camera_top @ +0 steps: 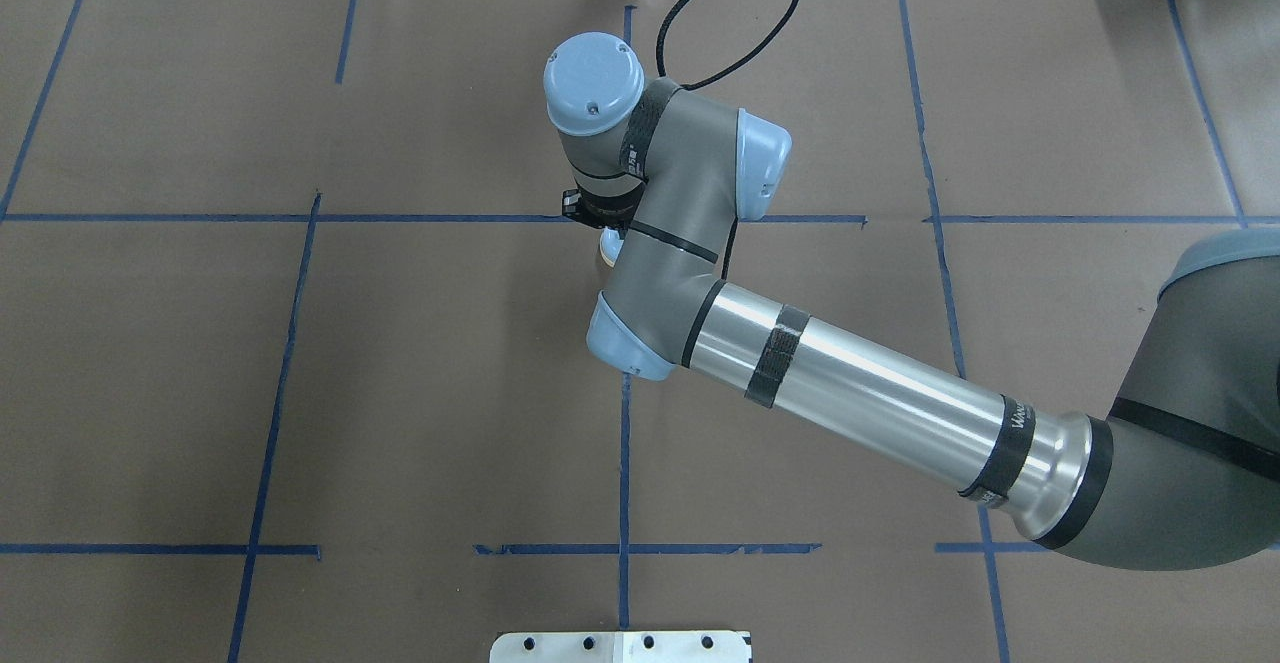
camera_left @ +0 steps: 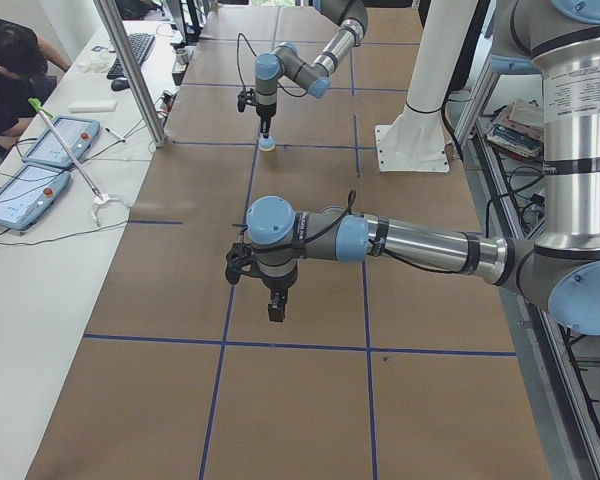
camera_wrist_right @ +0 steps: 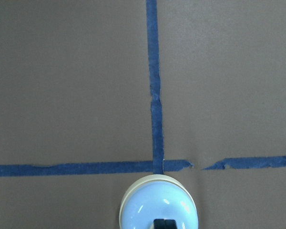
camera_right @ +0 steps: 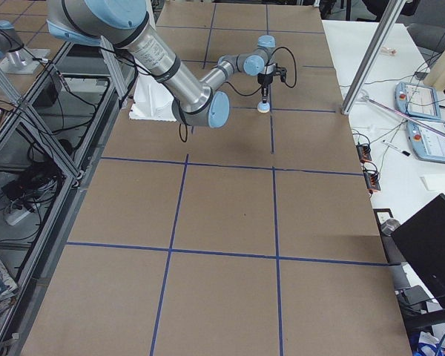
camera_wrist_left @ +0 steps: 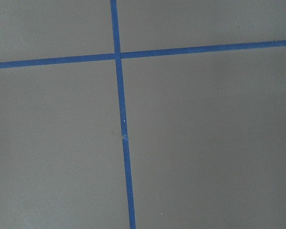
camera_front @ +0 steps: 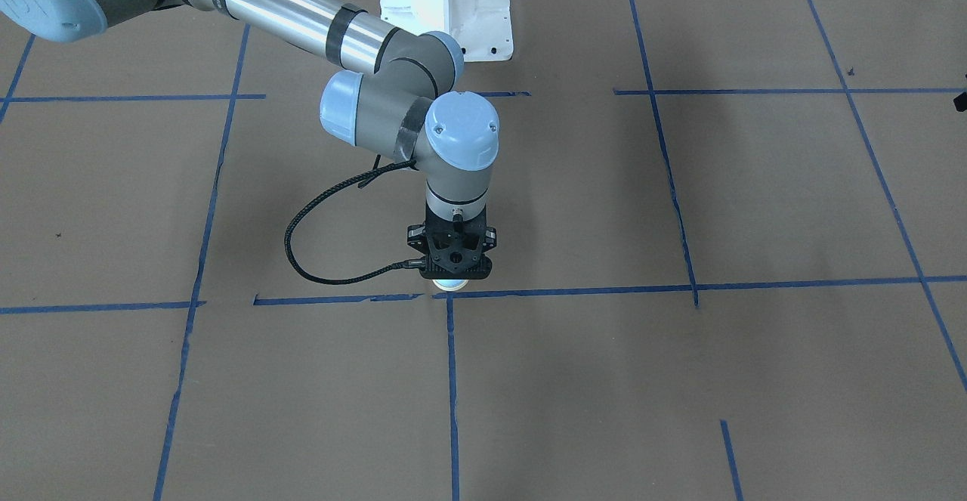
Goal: Place and press bell with both arms
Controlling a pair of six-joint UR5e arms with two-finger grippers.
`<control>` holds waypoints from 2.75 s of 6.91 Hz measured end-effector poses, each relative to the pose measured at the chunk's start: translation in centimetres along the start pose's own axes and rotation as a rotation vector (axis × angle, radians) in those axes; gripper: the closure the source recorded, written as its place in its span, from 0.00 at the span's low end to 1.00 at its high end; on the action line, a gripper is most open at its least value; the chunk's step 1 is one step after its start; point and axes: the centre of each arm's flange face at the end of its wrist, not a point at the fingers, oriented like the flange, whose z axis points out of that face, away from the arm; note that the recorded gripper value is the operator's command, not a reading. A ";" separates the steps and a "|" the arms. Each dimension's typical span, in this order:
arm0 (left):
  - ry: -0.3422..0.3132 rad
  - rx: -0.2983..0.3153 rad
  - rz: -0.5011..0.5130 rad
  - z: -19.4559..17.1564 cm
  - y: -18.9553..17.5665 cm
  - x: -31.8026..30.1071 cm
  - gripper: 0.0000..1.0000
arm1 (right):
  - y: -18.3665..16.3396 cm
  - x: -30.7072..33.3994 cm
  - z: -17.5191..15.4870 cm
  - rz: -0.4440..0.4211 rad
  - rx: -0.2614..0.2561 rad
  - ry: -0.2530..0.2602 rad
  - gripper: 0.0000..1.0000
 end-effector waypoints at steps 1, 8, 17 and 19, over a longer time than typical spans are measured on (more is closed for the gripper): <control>0.000 -0.001 -0.001 0.0 0.0 0.0 0.00 | -0.2 -0.2 -0.7 0.000 0.002 -0.011 1.00; -0.019 -0.030 -0.019 1.4 0.9 -1.7 0.00 | -9.8 17.4 -3.8 -0.111 -0.071 -0.051 0.73; -0.030 -0.046 -0.038 2.0 2.0 -2.5 0.00 | -5.3 70.3 -6.9 -0.284 -0.103 -0.078 0.00; -0.024 -0.049 -0.048 2.1 2.2 -2.5 0.00 | 0.7 79.9 -7.5 -0.189 -0.104 -0.062 0.00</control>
